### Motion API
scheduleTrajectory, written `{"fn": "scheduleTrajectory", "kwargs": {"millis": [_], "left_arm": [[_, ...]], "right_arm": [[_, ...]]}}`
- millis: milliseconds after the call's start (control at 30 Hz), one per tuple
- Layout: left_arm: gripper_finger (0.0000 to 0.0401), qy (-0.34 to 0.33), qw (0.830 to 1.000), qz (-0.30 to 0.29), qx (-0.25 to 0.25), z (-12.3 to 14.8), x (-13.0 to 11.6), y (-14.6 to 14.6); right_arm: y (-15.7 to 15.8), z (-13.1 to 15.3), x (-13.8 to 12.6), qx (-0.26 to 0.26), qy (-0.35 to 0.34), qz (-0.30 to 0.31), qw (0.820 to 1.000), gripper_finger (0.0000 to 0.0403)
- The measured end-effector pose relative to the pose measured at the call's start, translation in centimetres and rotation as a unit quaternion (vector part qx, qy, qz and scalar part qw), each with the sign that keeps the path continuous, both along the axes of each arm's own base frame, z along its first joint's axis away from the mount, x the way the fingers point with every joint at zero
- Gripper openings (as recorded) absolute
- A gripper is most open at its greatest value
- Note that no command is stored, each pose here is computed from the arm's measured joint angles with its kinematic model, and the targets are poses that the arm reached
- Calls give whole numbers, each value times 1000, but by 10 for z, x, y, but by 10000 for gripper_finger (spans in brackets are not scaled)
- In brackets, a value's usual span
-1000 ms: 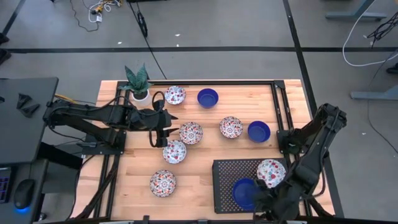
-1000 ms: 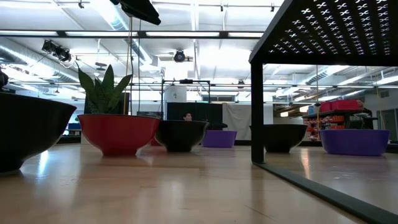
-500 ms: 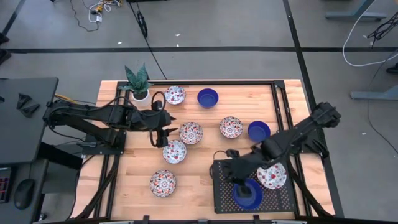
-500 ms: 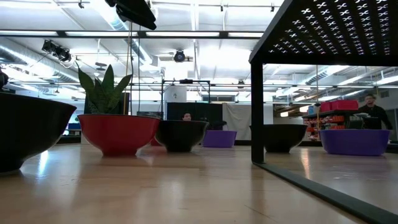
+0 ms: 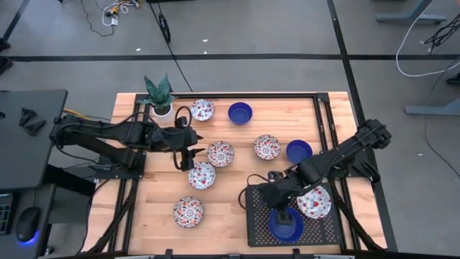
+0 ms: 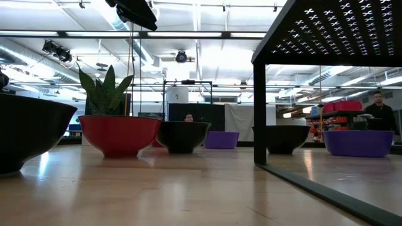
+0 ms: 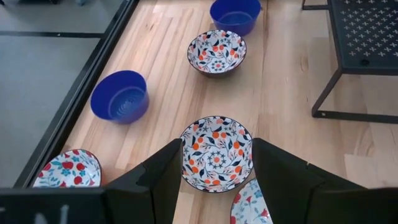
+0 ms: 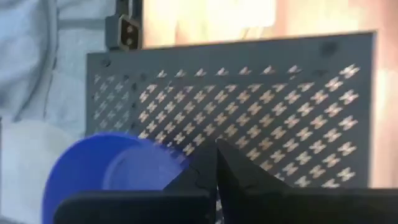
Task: Pick & Place Mini bowls
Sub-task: Put the left blue bowl on the shelf, then put the bottom left orange patterned bowl on the shelf
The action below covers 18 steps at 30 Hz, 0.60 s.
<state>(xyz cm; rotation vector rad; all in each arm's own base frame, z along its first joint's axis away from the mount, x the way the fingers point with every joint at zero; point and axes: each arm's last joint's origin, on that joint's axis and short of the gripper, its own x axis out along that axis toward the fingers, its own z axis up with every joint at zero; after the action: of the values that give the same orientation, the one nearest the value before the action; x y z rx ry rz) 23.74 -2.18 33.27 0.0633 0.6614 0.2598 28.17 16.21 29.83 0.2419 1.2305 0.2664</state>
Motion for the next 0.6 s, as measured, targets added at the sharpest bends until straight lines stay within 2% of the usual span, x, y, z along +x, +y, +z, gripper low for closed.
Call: {"fn": "scheduleTrajectory", "kwargs": {"millis": [133, 333, 500, 600], "left_arm": [[197, 0, 1000, 0, 0, 0, 0, 0], [197, -1, 1000, 1, -1, 0, 0, 0], [197, -1, 1000, 1, -2, 0, 0, 0], [197, 4, 1000, 1, -1, -1, -1, 0]], "right_arm": [[4, -1, -5, 14, 21, 13, 1000, 8], [8, -1, -8, 5, 19, 19, 1000, 8], [5, 0, -7, -44, -14, 24, 999, 8], [1, 2, -3, -118, -69, 22, 990, 9]]}}
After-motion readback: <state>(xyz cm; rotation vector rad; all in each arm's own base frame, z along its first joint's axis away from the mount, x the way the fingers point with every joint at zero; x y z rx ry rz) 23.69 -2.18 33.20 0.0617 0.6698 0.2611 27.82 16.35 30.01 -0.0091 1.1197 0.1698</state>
